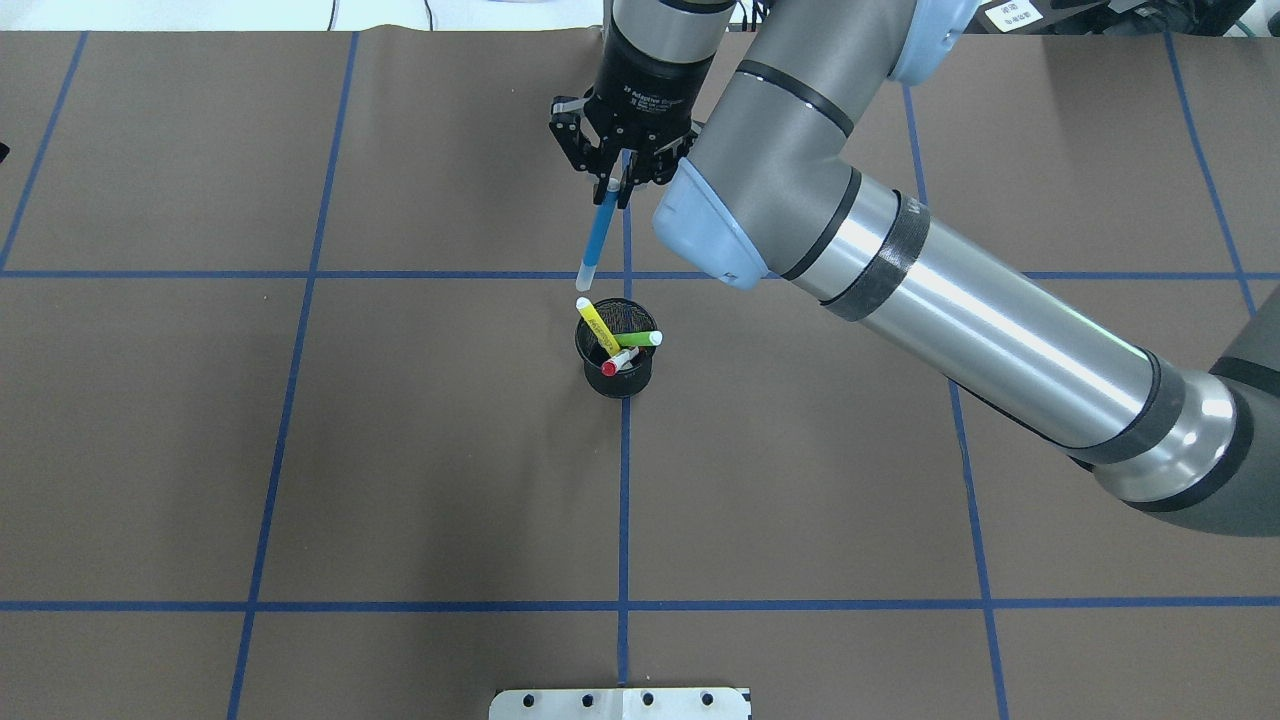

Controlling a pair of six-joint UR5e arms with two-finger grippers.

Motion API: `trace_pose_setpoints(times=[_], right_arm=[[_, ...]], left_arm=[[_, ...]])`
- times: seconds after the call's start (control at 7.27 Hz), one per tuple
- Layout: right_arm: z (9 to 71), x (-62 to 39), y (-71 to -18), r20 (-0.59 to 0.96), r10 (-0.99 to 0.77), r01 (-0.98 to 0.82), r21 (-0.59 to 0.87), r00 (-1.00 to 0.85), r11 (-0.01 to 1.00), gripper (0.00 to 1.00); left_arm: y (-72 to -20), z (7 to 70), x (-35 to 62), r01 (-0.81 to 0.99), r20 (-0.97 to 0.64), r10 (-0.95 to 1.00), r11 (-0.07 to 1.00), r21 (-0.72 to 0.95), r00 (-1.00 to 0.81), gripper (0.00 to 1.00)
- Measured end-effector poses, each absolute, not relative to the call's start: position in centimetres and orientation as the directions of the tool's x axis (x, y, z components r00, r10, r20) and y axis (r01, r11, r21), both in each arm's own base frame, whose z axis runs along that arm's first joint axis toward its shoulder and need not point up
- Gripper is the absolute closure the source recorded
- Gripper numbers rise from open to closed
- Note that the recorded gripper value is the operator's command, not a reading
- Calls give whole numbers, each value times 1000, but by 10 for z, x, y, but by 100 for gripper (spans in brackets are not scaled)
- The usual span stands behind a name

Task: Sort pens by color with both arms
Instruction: 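Lift the blue highlighter out of the cup with the right gripper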

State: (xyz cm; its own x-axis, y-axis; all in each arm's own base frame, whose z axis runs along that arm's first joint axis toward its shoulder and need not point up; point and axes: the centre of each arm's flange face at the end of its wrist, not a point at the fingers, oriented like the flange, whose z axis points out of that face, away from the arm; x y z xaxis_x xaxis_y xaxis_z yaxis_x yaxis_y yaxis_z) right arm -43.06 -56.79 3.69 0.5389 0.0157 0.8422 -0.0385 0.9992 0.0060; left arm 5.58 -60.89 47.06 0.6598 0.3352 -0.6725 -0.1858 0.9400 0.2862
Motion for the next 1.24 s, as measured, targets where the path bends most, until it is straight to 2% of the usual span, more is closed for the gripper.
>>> trace_pose_setpoints(times=[0.28, 0.55, 0.83, 1.24], right_arm=[[35, -419, -583, 799, 14, -185, 122, 602, 975, 100], [44, -419, -609, 743, 33, -331, 258, 669, 908, 100], [67, -452, -630, 638, 87, -445, 426, 765, 788, 100], [131, -523, -645, 569, 195, -554, 572, 799, 605, 100]], left_arm=[[-610, 471, 56, -180, -676, 326, 943, 279, 661, 0], [-610, 471, 58, -164, -683, 301, 952, 260, 665, 0], [-610, 472, 72, -167, -689, 290, 956, 241, 664, 0], [-616, 479, 92, -185, -694, 287, 958, 219, 661, 0]])
